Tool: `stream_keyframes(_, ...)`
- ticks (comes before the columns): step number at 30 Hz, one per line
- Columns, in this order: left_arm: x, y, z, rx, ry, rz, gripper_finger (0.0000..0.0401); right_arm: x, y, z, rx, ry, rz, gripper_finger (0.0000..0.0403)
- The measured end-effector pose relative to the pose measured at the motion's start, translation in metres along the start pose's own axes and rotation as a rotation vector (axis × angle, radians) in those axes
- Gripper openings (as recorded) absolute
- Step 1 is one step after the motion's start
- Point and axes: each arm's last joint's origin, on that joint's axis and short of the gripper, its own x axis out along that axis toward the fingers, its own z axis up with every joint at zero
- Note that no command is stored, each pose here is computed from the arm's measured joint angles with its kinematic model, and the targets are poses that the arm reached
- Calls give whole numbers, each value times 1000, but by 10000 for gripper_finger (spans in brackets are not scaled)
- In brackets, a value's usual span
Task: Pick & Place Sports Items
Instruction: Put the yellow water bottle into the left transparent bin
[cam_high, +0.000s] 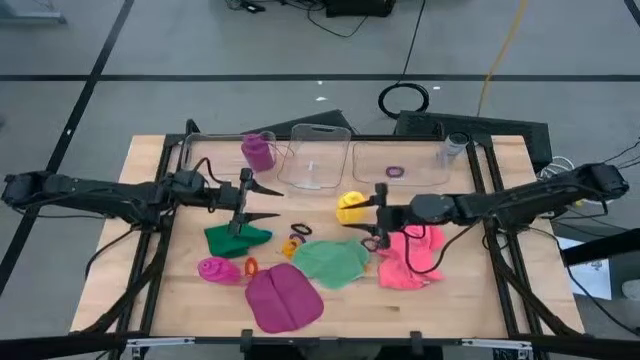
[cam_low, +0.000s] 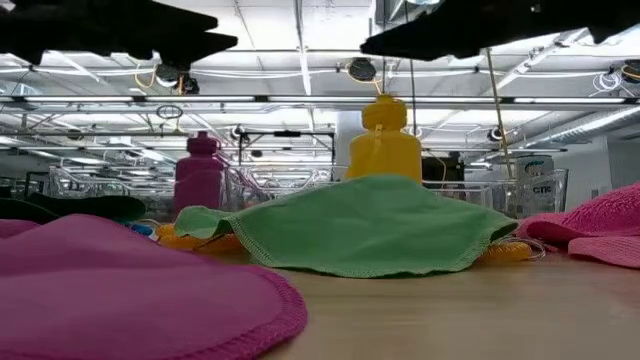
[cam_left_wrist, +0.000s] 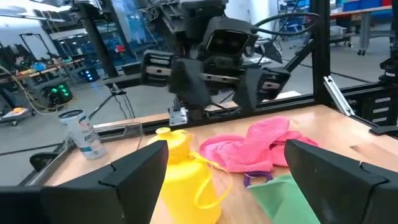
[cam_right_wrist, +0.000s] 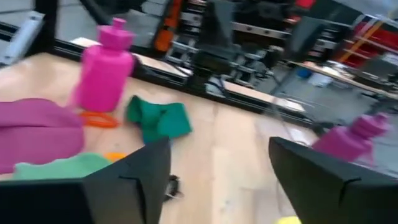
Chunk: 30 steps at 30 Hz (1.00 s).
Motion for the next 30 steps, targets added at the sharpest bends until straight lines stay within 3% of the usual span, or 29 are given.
stream_keyframes(5, 0, 0, 0, -7, 0, 0, 269, 0, -5, -2, 0, 32, -87, 257)
stream_keyframes(15, 0, 0, -1, -12, 5, -2, 269, 3, -21, -12, 66, 87, -139, 327)
stream_keyframes(30, 0, 0, 0, -16, 6, -3, 269, 5, -32, -23, 193, 149, -171, 346)
